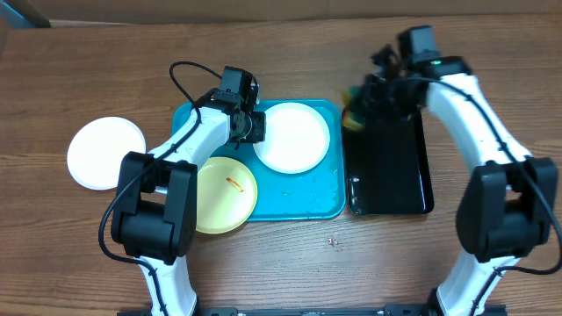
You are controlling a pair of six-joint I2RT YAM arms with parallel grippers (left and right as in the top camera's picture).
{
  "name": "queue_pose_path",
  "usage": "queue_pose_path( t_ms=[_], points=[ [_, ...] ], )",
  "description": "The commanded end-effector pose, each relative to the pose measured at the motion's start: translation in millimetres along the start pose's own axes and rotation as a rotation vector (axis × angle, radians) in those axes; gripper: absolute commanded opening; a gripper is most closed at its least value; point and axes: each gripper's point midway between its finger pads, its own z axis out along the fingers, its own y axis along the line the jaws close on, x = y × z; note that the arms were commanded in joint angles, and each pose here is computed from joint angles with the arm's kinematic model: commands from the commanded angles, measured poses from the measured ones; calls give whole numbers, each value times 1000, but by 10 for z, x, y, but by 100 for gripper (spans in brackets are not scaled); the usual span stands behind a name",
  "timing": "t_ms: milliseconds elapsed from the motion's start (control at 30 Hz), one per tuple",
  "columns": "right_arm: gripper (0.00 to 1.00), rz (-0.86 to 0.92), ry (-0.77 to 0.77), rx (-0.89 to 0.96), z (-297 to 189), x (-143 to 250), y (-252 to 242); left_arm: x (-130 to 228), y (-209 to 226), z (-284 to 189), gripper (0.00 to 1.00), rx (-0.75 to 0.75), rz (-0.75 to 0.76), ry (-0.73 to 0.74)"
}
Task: Clean dirty plates on tray and stack at the side
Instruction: 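Return the sponge to the black tray and release it with right gripper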
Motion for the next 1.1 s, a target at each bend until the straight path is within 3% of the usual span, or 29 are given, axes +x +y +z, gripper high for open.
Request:
queue_pose_path(
  t_ms=[0,167,367,433,500,533,633,767,833,867,900,1067],
  points=[
    [4,-22,5,216,-140,87,-439,-14,-23,42,30,-2,-8,1],
    [4,23,67,442,-124,339,-968,-10,-30,43,32,-1,-7,3],
    [4,27,75,451,83,459,-1156,30,-21,42,32,-5,-8,19],
    [17,20,59,446,122,433,-1173,33,-22,42,31,-5,-8,20],
    [49,17,51,445,122,413,-1167,32,-22,42,31,-5,-8,19],
    [57,17,50,444,120,409,-1165,33,-22,42,31,-5,-8,20],
    [64,14,43,441,103,381,-1142,36,-22,42,32,-5,-9,21],
    [70,-4,-4,427,-159,185,-908,24,-25,43,44,-4,-31,16],
    [73,-18,-40,420,-363,65,-748,14,-28,43,45,-3,-29,12],
    [81,-23,-63,426,-472,2,-698,16,-29,43,42,-4,-29,13],
    [96,-33,-86,438,-578,-59,-667,20,-38,44,38,-3,-27,14],
    [100,-18,-147,477,-834,-210,-708,73,-135,53,18,2,-7,28]
  ],
)
